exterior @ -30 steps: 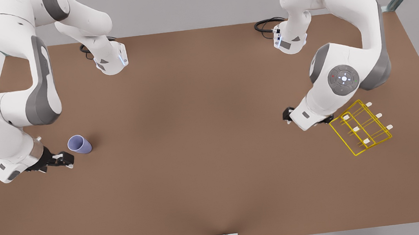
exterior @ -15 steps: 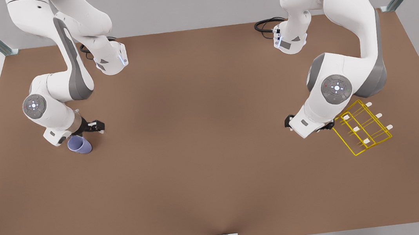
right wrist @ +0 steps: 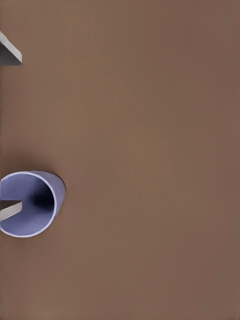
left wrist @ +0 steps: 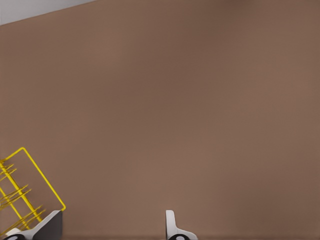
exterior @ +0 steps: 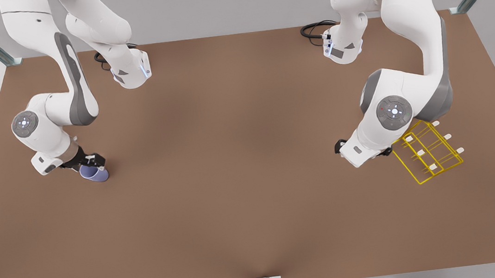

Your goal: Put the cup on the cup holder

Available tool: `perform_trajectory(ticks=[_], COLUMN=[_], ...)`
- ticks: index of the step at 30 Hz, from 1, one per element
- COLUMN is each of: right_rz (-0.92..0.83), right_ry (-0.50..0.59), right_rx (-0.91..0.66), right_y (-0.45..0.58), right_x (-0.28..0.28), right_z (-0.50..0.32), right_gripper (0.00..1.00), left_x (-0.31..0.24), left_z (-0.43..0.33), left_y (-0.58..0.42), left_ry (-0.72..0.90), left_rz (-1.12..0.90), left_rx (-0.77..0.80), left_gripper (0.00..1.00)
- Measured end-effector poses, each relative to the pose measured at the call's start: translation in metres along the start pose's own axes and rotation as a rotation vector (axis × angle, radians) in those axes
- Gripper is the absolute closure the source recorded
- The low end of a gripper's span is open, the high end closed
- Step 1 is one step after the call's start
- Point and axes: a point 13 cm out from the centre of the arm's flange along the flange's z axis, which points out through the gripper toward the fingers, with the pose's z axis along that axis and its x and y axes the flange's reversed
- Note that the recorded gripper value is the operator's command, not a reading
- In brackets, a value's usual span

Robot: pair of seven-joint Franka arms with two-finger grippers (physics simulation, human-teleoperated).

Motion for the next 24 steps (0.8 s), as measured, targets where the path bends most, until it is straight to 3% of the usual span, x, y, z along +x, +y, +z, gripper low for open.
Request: perform_trajectory(ticks=[15,21,24], right_rz=[-0.221,-0.078,-0.105], right_ry=[-0.019,-0.008,-0.013], right_rx=[0.007,0.012,0.006], right_y=[0.087,-0.005,0.006], right_x=[0.017,-0.002,-0.008], right_z=[0.034,0.049,0.05], right_gripper=[0.0,0.0,0.0], left_x=[0.0,0.001,0.001], left_z=[0.002,0.003,0.003], left_y=[-0.004,-0.006,-0.009], left_ry=[0.002,0.004,0.004], left_rz=[-0.006,-0.007,-0.008], left_rx=[-0.002,-0.002,-0.003], left_gripper=[0.0,0.0,0.0])
